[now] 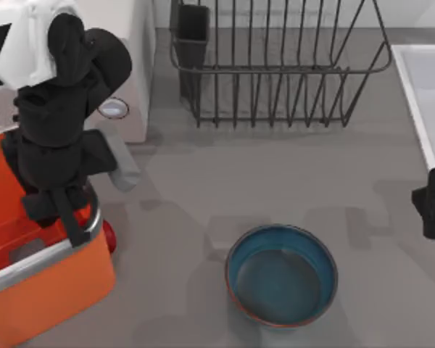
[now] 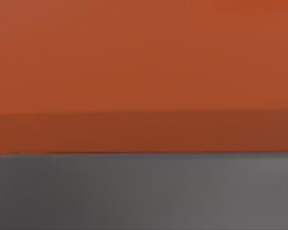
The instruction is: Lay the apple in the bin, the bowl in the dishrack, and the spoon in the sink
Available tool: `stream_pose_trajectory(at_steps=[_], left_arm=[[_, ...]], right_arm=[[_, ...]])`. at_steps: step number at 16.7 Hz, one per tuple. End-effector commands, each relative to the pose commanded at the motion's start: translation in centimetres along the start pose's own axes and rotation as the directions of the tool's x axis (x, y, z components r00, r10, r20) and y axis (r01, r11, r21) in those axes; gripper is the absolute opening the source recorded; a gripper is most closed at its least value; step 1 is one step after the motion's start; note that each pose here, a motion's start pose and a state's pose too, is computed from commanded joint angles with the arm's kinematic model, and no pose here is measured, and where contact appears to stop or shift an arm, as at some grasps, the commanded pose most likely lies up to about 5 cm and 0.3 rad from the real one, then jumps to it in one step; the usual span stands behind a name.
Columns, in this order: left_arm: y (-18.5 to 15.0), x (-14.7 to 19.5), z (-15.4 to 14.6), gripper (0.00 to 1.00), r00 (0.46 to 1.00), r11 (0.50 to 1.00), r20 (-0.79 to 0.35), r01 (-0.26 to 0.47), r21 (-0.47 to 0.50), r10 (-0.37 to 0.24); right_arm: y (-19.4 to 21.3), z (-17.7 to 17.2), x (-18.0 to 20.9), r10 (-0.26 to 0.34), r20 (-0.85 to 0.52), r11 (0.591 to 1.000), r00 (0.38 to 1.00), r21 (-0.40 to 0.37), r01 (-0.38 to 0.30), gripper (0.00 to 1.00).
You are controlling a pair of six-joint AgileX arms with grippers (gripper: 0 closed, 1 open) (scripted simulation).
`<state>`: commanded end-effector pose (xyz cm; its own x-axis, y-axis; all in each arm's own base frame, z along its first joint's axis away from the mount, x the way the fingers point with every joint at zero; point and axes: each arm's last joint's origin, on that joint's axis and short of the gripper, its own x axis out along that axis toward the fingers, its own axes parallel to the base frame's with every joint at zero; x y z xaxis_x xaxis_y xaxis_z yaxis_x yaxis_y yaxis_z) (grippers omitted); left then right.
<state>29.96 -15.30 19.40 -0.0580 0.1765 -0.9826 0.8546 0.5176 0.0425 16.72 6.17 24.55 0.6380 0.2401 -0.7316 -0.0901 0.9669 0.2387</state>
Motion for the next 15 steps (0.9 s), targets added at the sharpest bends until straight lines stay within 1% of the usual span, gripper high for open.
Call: stream_pose_trajectory(at_steps=[2, 4, 7, 9, 11, 13, 15], left_arm=[[0.0, 0.0, 0.0, 1.0, 1.0, 1.0, 0.0, 0.0, 0.0, 0.0], [0.0, 0.0, 0.0, 1.0, 1.0, 1.0, 0.0, 0.0, 0.0, 0.0], [0.0, 0.0, 0.0, 1.0, 1.0, 1.0, 0.0, 0.0, 0.0, 0.0], [0.0, 0.0, 0.0, 1.0, 1.0, 1.0, 0.0, 0.0, 0.0, 0.0], [0.0, 0.0, 0.0, 1.0, 1.0, 1.0, 0.0, 0.0, 0.0, 0.0], [0.0, 0.0, 0.0, 1.0, 1.0, 1.0, 0.0, 0.0, 0.0, 0.0], [0.0, 0.0, 0.0, 1.0, 1.0, 1.0, 0.0, 0.0, 0.0, 0.0]], right_arm=[[2.2, 1.6, 1.9, -0.031, -0.197, 0.999, 0.98, 0.015, 0.034, 1.0], [4.5, 2.8, 3.9, -0.074, -0.358, 0.996, 0.931, 0.011, 0.084, 1.0], [7.8, 3.6, 6.6, -0.147, -0.522, 0.987, 0.84, -0.019, 0.161, 1.0], [9.7, 3.8, 8.0, -0.19, -0.586, 0.978, 0.788, -0.045, 0.202, 1.0], [11.0, 3.9, 8.9, -0.221, -0.622, 0.971, 0.751, -0.066, 0.231, 1.0], [11.7, 3.9, 9.4, -0.238, -0.637, 0.966, 0.733, -0.078, 0.245, 1.0], [11.7, 3.8, 9.4, -0.239, -0.639, 0.966, 0.732, -0.079, 0.247, 1.0]])
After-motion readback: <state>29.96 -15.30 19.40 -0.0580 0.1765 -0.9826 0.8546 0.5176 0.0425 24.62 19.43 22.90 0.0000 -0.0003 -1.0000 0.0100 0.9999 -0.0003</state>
